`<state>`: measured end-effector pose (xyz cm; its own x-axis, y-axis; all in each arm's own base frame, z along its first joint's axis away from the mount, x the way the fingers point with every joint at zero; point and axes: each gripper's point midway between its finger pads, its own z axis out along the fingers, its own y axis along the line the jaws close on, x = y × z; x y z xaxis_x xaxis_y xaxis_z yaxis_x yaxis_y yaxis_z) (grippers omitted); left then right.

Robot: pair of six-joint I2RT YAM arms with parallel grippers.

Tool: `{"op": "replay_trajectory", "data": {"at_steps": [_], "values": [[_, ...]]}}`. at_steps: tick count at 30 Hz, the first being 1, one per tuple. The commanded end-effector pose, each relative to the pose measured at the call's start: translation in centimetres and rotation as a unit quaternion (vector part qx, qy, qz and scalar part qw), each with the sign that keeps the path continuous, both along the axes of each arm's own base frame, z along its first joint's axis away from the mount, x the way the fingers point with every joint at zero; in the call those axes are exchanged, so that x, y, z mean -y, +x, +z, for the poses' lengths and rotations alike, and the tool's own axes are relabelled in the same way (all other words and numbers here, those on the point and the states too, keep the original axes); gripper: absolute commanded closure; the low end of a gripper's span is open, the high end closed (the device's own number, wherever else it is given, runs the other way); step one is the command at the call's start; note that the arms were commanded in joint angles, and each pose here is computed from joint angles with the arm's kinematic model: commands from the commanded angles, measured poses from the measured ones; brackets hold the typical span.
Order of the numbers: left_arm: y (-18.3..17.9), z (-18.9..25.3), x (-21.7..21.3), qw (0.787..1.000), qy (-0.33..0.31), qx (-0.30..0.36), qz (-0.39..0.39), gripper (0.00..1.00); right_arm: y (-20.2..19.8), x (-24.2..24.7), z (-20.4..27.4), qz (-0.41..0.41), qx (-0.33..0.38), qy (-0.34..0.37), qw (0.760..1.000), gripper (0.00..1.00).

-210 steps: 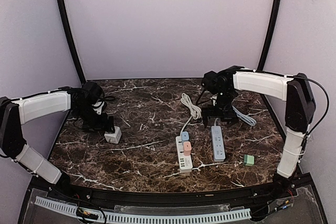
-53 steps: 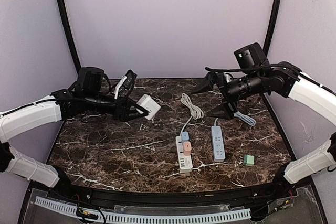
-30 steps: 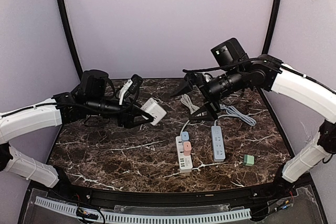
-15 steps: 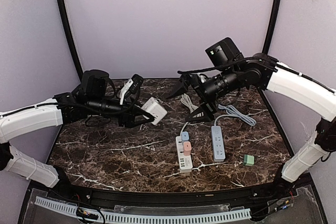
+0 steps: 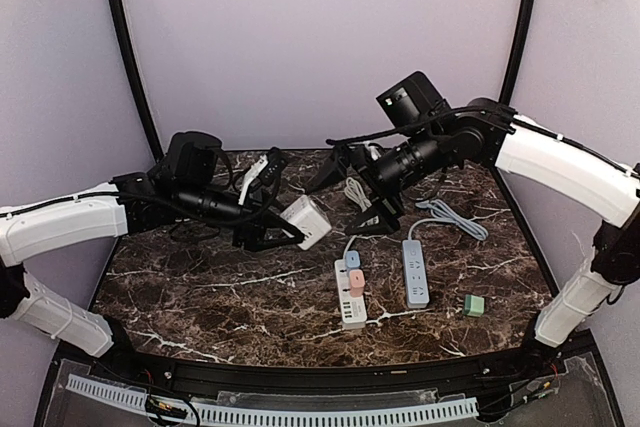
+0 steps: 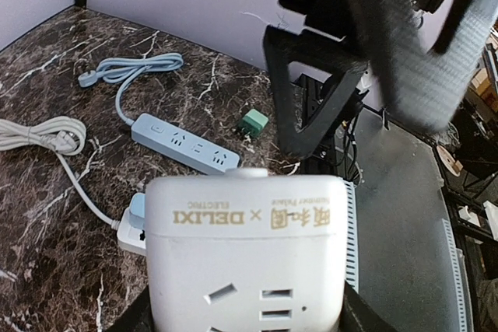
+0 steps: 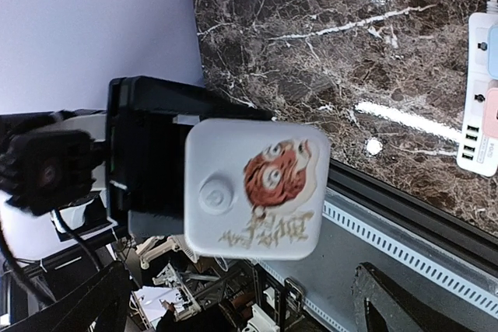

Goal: Insert the plug

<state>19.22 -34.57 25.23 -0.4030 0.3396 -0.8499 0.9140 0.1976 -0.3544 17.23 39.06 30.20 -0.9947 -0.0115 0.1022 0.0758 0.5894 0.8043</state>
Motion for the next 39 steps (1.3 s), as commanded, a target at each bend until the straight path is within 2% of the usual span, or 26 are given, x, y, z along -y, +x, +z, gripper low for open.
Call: {"op": "replay_trajectory", "data": {"at_steps": [1,7,24,39], "values": [[-1.6,2.3,0.9,0.998,-0.02,0.023,-0.047,0.99,-0.9,0.0,-1.4,0.017,-0.007,-0.029,0.999,0.01],[-2.6,2.7,1.7,0.997,-0.025,0.017,-0.069,0.99,-1.1,-0.3,-1.6,0.026,-0.009,-0.025,0.999,0.02],[-3.2,2.7,2.7,0.995,-0.017,0.031,-0.089,0.99,-2.8,-0.8,-2.9,0.051,-0.036,-0.016,0.998,0.17],[-3.2,1.7,3.5,0.994,0.006,0.052,-0.098,0.99,-3.4,-0.3,-2.6,0.048,-0.043,-0.007,0.998,0.42]]}}
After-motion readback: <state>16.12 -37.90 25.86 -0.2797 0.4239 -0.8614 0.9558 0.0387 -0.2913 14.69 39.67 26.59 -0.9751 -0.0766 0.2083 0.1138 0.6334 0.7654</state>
